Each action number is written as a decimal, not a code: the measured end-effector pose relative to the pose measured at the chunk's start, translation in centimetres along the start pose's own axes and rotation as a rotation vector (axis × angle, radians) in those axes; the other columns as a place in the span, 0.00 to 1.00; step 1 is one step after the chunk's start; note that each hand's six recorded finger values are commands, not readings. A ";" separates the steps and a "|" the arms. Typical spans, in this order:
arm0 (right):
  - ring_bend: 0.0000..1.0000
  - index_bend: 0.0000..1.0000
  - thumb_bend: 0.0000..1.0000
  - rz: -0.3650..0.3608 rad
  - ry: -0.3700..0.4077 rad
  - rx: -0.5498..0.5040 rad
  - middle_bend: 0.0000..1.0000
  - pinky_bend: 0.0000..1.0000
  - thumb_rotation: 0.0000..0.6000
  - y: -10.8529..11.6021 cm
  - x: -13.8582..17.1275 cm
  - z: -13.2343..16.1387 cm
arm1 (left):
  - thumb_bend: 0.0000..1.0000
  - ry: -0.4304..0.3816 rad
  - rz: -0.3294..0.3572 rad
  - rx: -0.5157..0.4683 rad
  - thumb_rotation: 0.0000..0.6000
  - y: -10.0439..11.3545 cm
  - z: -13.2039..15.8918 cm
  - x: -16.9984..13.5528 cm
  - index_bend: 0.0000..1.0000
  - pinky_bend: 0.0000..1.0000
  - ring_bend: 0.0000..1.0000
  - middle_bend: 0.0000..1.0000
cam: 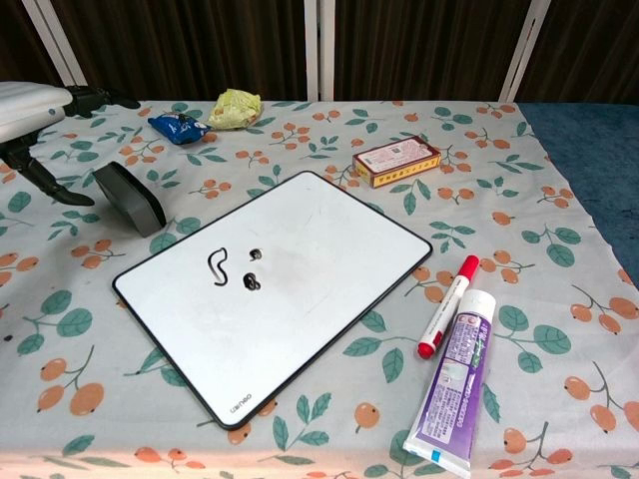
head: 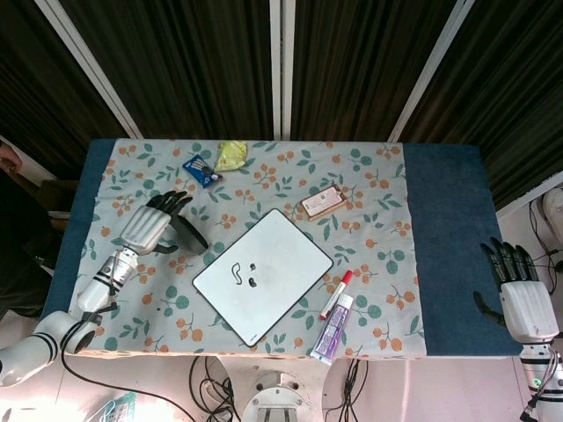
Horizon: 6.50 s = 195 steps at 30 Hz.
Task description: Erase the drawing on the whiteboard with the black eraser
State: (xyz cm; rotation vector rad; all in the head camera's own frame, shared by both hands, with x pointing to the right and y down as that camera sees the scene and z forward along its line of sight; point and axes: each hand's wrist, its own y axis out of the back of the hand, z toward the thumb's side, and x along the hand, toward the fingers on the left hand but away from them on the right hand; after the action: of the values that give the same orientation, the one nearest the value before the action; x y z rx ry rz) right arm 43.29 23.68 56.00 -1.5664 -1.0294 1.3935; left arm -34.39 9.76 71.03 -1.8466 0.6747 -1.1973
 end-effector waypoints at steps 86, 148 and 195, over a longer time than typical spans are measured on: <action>0.00 0.00 0.26 0.040 -0.038 -0.005 0.00 0.00 1.00 -1.5 -0.8 -1.2 | 0.00 -0.129 -0.086 0.194 1.00 1.0 2.1 4.0 0.10 0.18 0.06 0.09; 0.00 0.00 0.26 0.034 -0.071 -0.023 0.00 0.00 1.00 -1.4 -0.7 -2.6 | 0.39 -0.415 -0.187 0.181 1.00 0.0 12.6 1.7 0.60 0.55 0.41 0.52; 0.00 0.00 0.26 0.033 -0.093 -0.025 0.00 0.00 1.00 -1.5 -0.8 -3.4 | 0.42 -0.402 -0.167 0.232 1.00 -4.3 17.8 3.8 0.72 0.62 0.52 0.63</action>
State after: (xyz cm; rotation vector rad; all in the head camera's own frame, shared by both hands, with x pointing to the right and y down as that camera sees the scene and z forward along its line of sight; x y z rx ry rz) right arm 46.50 23.39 57.95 -1.5559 -1.0844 1.4936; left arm -16.53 15.16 72.62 -1.8923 0.1535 -0.9197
